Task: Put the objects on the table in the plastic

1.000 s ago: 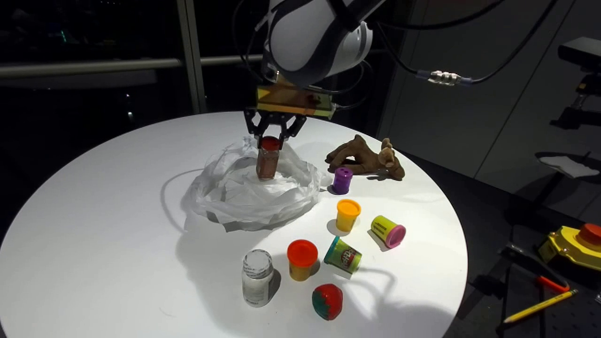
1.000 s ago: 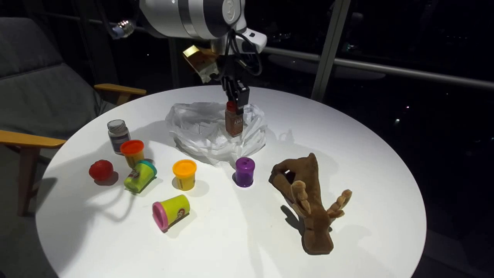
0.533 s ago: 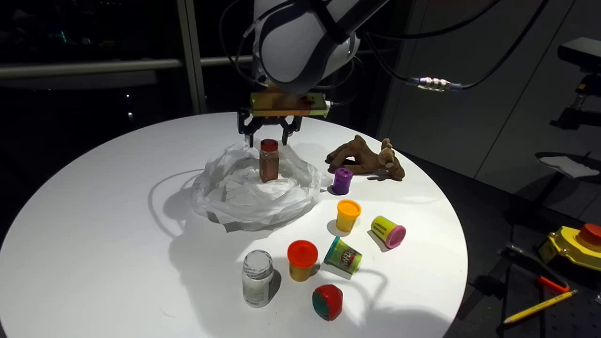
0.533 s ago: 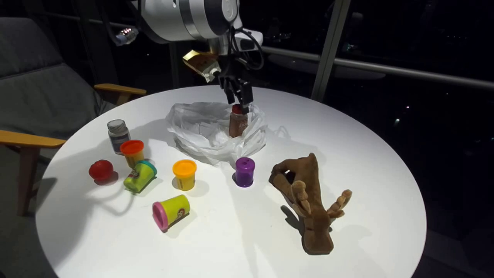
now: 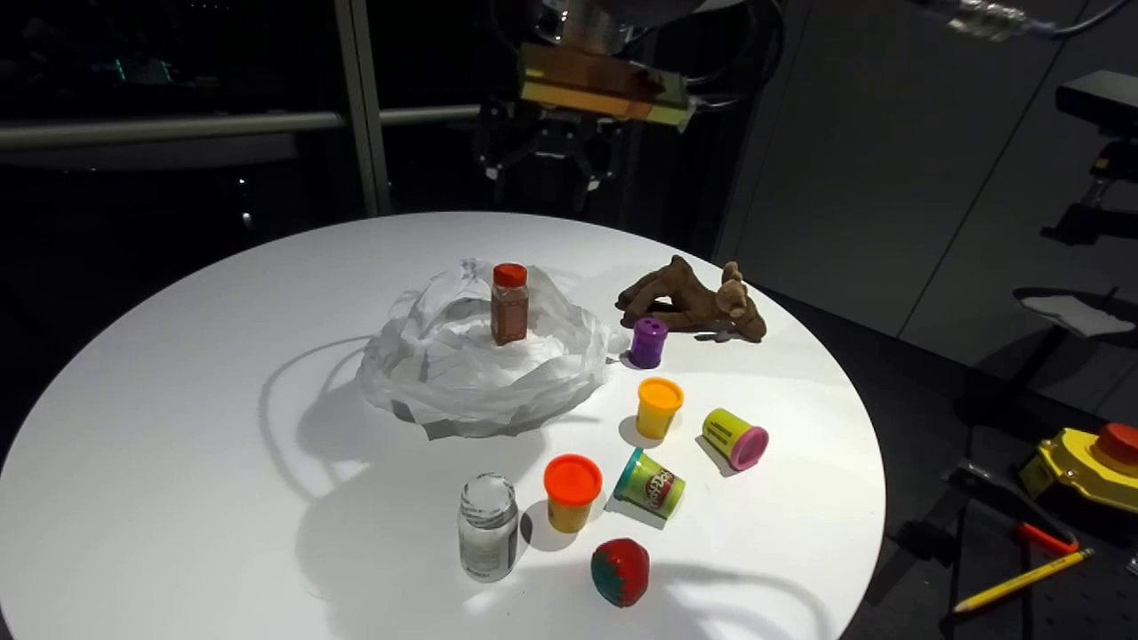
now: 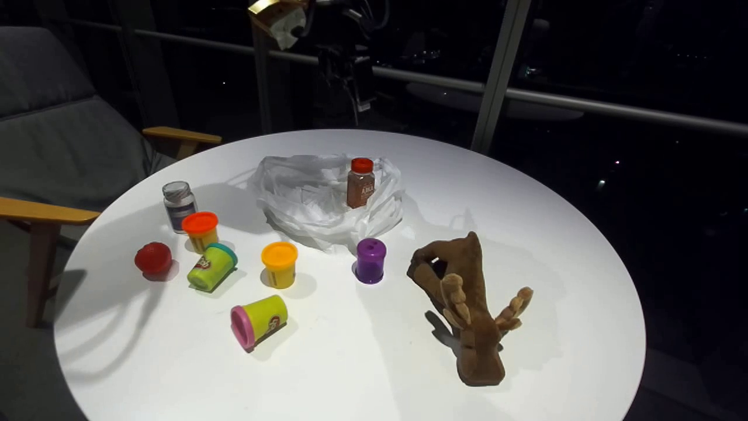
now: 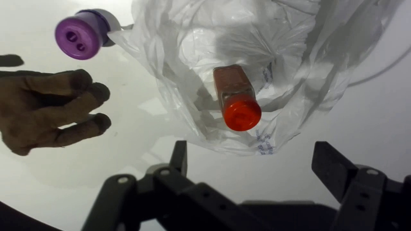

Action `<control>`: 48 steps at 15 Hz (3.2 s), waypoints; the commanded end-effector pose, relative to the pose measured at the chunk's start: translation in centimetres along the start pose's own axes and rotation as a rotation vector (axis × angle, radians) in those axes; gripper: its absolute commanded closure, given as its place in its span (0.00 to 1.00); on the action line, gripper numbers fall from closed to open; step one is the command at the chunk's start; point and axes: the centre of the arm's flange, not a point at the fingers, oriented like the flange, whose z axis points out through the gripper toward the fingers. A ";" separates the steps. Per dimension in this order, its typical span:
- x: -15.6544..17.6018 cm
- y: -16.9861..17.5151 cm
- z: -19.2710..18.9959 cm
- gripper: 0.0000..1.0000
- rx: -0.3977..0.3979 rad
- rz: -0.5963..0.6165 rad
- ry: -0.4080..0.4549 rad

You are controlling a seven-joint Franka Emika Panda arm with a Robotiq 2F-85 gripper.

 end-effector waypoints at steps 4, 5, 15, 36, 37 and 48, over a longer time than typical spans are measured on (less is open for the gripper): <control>-7.0 9.7 -0.9 0.00 -0.046 0.061 -0.106; -7.9 10.7 0.1 0.00 -0.066 0.067 -0.126; -7.1 17.8 6.6 0.00 -0.068 0.398 -0.264; -1.9 16.6 14.3 0.10 -0.085 0.571 -0.271; -1.6 16.6 14.4 0.27 -0.086 0.570 -0.271; 0.0 17.1 9.9 0.75 -0.090 0.570 -0.246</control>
